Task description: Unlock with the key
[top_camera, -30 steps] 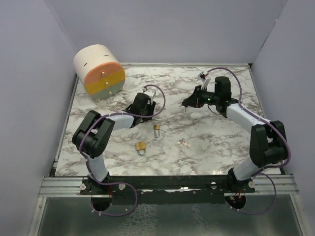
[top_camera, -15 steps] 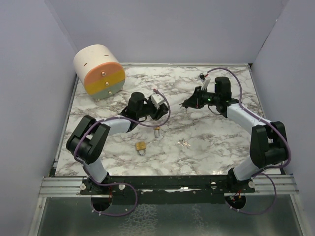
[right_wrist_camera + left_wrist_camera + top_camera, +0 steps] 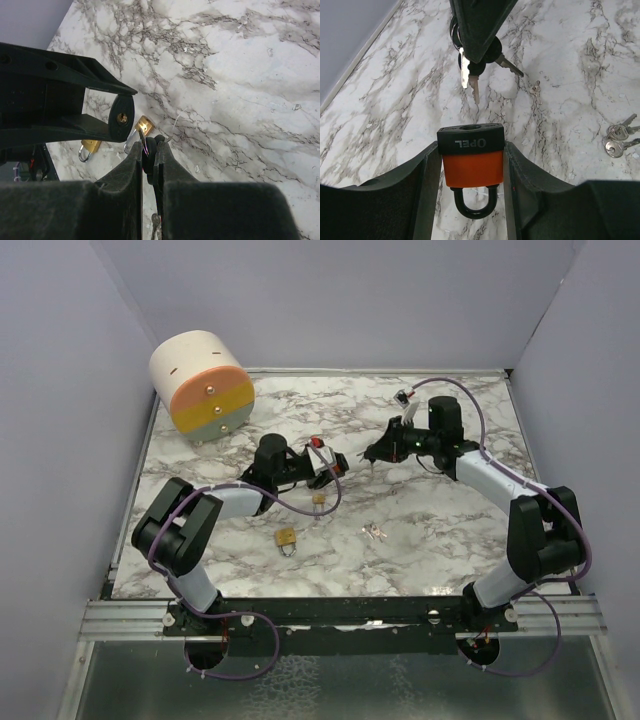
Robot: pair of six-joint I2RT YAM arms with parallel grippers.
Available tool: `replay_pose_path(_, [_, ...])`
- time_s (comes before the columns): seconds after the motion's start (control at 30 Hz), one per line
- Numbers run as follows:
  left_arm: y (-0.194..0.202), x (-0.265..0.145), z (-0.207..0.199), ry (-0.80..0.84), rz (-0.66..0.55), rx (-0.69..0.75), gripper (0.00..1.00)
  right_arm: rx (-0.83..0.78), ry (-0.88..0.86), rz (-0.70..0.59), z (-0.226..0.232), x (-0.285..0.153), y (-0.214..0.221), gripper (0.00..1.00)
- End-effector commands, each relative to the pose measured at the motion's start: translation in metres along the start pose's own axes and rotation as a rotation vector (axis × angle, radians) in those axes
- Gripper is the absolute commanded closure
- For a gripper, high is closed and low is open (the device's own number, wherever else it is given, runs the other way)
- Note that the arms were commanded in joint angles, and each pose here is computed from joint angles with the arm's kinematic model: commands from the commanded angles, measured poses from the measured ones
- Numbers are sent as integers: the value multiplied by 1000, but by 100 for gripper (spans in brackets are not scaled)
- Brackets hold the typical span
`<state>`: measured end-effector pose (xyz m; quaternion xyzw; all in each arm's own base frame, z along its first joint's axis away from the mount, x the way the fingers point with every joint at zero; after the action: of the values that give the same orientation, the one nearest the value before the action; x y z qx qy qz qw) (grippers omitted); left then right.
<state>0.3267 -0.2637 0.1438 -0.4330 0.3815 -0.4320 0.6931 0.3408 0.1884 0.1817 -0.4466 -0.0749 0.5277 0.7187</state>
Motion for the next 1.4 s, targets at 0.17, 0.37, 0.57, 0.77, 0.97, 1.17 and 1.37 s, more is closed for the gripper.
replay_pose_path(0.17, [-30, 0, 3, 11, -141, 220, 100, -37, -26, -2, 16, 1, -5, 99])
replay_pose_path(0.37, [-27, -1, 4, -1, -130, 263, 100, -50, -44, 13, 28, 7, -4, 99])
replay_pose_path(0.57, [-26, -2, 3, -1, -125, 289, 100, -60, -56, 15, 38, 10, -5, 99])
replay_pose_path(0.77, [-26, -2, -1, 7, -127, 312, 100, -59, -51, 17, 40, 12, -3, 99])
replay_pose_path(0.97, [-29, -3, -3, 6, -132, 342, 100, -54, -38, 16, 37, 14, -3, 99])
replay_pose_path(1.17, [-34, -4, -5, -1, -138, 361, 100, -51, -22, 16, 34, 14, -1, 99])
replay_pose_path(1.37, [-37, -5, -2, -21, -136, 368, 100, -51, -25, 20, 35, 14, 0, 99])
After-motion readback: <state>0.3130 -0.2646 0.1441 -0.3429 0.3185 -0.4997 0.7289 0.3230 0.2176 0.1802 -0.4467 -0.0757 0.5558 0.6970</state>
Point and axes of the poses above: each gripper's point midway between its finger pads, its own x axis out along the fingers, its own z axis along the line the jaws close on, y = z × x, the point moved 5 cm from there along -x, back along the fingers, and after that the axes turned 5 degrees about x, right-handed, at the moved point
